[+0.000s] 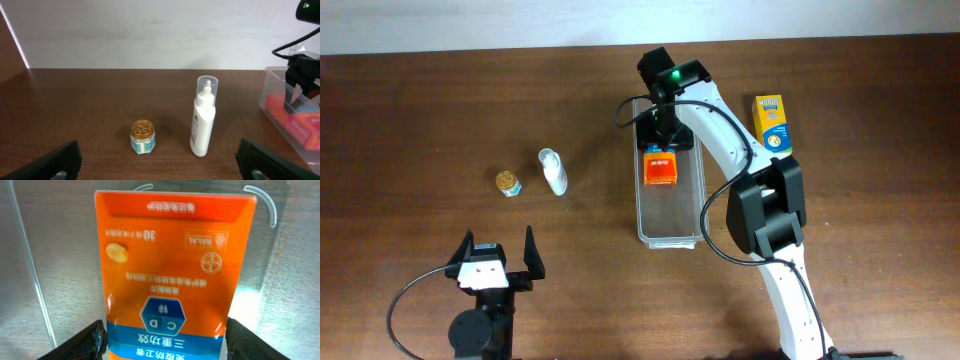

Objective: Pack container
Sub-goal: 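Carry the orange box into the clear container and release it, then move the right gripper to the yellow WOODS' box and grasp it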

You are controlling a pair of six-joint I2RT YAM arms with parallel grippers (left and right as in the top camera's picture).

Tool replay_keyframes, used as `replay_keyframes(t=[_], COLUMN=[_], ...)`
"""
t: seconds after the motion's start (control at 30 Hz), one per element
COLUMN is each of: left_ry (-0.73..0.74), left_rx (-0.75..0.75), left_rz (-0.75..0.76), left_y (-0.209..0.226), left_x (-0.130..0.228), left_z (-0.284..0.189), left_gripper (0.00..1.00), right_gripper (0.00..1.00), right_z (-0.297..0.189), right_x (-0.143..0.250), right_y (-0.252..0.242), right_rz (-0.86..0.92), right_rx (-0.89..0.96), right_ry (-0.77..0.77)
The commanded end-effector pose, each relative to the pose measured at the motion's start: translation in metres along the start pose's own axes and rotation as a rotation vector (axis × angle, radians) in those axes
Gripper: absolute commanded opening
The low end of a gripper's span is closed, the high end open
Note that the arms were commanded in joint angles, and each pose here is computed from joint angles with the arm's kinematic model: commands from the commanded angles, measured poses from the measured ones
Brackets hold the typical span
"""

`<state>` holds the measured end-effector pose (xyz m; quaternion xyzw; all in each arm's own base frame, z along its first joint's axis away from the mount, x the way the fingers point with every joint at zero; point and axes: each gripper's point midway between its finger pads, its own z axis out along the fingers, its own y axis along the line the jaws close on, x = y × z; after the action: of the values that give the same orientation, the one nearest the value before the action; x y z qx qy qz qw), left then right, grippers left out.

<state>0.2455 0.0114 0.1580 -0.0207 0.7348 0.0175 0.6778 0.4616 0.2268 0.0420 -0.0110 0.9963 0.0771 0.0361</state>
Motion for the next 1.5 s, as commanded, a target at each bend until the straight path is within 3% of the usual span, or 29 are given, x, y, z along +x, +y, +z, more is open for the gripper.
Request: replay_keyframes(t=[0.0,0.4,0.83,1.0,1.27,1.47], left_ry=[-0.001,-0.001,-0.001,-0.001,-0.001,-0.001], left_rx=[0.010,0.009,0.009,0.009,0.009,0.009], left_rz=[-0.007,-0.007,-0.007,-0.007,-0.007,-0.007], left_y=[-0.001,-0.001,-0.001,-0.001,-0.001,-0.001], left_x=[0.002,0.002,0.002,0.002,0.002,0.002], left_z=[0.000,0.000,0.000,0.000,0.000,0.000], left_gripper=[0.99,0.99,0.99,0.99,0.99,0.99], right_gripper=[0.69,0.71,0.75,0.76,0.77,0.76], right_z=[0.006,-0.018,-0.159,-0.202,-0.184,-0.138], right_x=[0.002,-0.013,-0.063,-0.066,-0.047,-0.033], right_y=[0.001,-0.011,-0.031,-0.102,-0.204,-0.240], right_rz=[-0.013,0.019,0.053,0.117,0.142,0.204], right_rx=[0.015,0.006,-0.148,0.001,0.132,0.146], right_ry=[0.006,-0.030,-0.304,-0.389,-0.240,-0.092])
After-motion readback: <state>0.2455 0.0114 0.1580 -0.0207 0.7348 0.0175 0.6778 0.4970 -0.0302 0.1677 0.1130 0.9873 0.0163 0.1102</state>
